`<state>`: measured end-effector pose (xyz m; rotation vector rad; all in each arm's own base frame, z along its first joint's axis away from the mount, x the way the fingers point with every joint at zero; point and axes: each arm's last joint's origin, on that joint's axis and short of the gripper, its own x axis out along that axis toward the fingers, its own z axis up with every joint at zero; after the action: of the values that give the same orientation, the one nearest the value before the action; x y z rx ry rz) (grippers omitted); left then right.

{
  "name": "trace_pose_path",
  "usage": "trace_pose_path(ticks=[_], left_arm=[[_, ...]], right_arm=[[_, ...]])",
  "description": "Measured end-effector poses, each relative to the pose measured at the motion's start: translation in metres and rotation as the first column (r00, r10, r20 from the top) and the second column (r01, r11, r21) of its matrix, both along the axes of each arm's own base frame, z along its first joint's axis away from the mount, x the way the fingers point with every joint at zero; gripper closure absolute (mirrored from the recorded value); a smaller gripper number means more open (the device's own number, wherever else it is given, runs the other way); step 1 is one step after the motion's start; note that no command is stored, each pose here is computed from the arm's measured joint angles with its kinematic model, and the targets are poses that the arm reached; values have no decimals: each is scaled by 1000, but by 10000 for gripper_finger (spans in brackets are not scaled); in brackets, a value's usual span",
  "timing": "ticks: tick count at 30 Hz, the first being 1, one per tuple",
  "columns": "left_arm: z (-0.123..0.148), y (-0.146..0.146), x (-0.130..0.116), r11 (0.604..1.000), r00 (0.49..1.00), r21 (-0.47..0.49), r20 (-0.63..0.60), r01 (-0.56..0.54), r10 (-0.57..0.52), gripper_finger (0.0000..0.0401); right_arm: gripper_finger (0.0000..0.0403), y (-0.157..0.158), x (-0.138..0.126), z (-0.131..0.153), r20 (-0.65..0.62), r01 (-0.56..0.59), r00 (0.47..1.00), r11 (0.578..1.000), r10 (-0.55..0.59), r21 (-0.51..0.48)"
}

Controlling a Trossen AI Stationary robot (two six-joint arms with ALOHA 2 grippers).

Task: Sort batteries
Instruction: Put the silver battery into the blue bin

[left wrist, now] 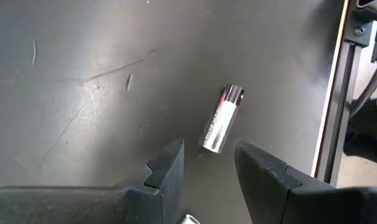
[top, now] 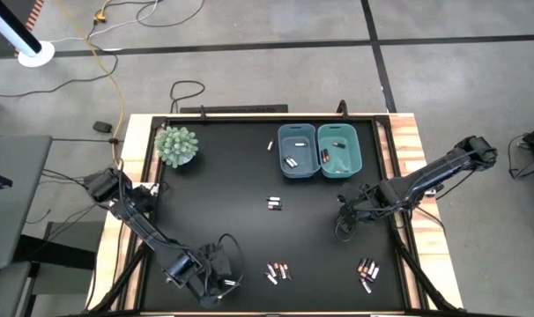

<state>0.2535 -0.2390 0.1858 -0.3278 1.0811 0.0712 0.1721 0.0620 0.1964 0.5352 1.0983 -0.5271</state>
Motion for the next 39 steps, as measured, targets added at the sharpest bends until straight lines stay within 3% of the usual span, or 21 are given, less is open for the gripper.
trace_pose_path(ticks=[12,21,29,35,39], left_arm=[[2,4,9,999,999,-28,34,-17,18,253],[1,3,8,957,964,154,67,246,-258,243],[2,5,10,936,956,251,97,245,-277,258],[1,5,11,936,958,263,103,235,-269,260],[-15,-1,19,941,958,247,113,230,-264,260]], right_arm=[[239,0,1,0,8,0,1000,1000,0,3],[239,1,1,0,16,3,1000,1000,-3,8],[239,3,1,1,24,22,999,1000,-22,22],[239,9,-2,1,23,-16,1000,1000,15,21],[239,12,-3,1,21,-31,999,999,30,21]])
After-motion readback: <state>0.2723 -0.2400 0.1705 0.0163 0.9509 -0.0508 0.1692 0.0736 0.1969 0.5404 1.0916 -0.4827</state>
